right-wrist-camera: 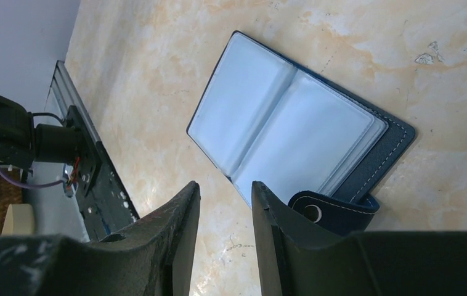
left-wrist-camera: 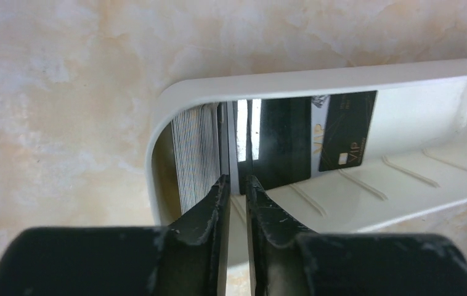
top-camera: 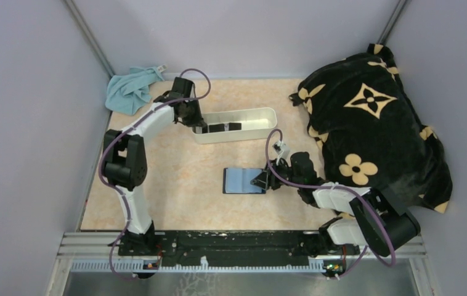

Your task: Take the credit cards out of the card holder

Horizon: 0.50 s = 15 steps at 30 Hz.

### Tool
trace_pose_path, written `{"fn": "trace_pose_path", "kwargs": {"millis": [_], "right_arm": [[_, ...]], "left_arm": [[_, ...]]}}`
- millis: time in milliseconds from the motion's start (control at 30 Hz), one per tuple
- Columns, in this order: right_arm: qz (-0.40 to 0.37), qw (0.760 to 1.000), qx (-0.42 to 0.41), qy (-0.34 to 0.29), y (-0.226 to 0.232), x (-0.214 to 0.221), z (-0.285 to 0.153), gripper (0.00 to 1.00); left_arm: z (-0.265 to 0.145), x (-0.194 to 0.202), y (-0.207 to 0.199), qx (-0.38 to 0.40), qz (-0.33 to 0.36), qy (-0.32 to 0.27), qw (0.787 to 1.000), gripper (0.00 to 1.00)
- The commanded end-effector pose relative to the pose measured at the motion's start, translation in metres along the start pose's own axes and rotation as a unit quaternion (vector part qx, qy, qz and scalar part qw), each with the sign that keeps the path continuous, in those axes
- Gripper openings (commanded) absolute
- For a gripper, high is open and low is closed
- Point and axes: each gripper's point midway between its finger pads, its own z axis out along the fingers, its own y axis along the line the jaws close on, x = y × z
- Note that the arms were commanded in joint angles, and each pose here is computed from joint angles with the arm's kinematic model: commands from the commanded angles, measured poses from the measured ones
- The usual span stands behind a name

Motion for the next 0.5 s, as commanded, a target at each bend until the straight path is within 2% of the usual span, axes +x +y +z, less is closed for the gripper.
{"fn": "trace_pose_path", "kwargs": {"millis": [0,167,300,333,400,467], "right_arm": [[-0.031,0.999,-0.017,-0.041,0.013,-0.027,-0.001,0.37],[-0.040,0.997,-0.019,-0.058,0.020,-0.040,-0.005,0.37],[-0.046,0.997,-0.007,-0.068,0.022,-0.049,-0.008,0.43],[-0.050,0.996,-0.002,-0.071,0.022,-0.051,-0.009,0.47],[-0.058,0.996,0.006,-0.068,0.021,-0.055,-0.010,0.58],[-0.068,0.995,0.035,-0.064,0.016,-0.058,-0.009,0.67]], "left_arm": [[-0.056,-0.040,-0.018,0.028,0.002,-0.088,0.996,0.23],[-0.116,-0.063,-0.040,0.079,0.026,-0.168,0.982,0.29],[-0.148,-0.057,-0.061,0.129,0.050,-0.220,0.966,0.45],[-0.152,-0.050,-0.067,0.143,0.058,-0.227,0.962,0.45],[-0.155,-0.029,-0.079,0.162,0.077,-0.230,0.957,0.37],[-0.150,-0.002,-0.088,0.170,0.101,-0.220,0.955,0.19]]}}
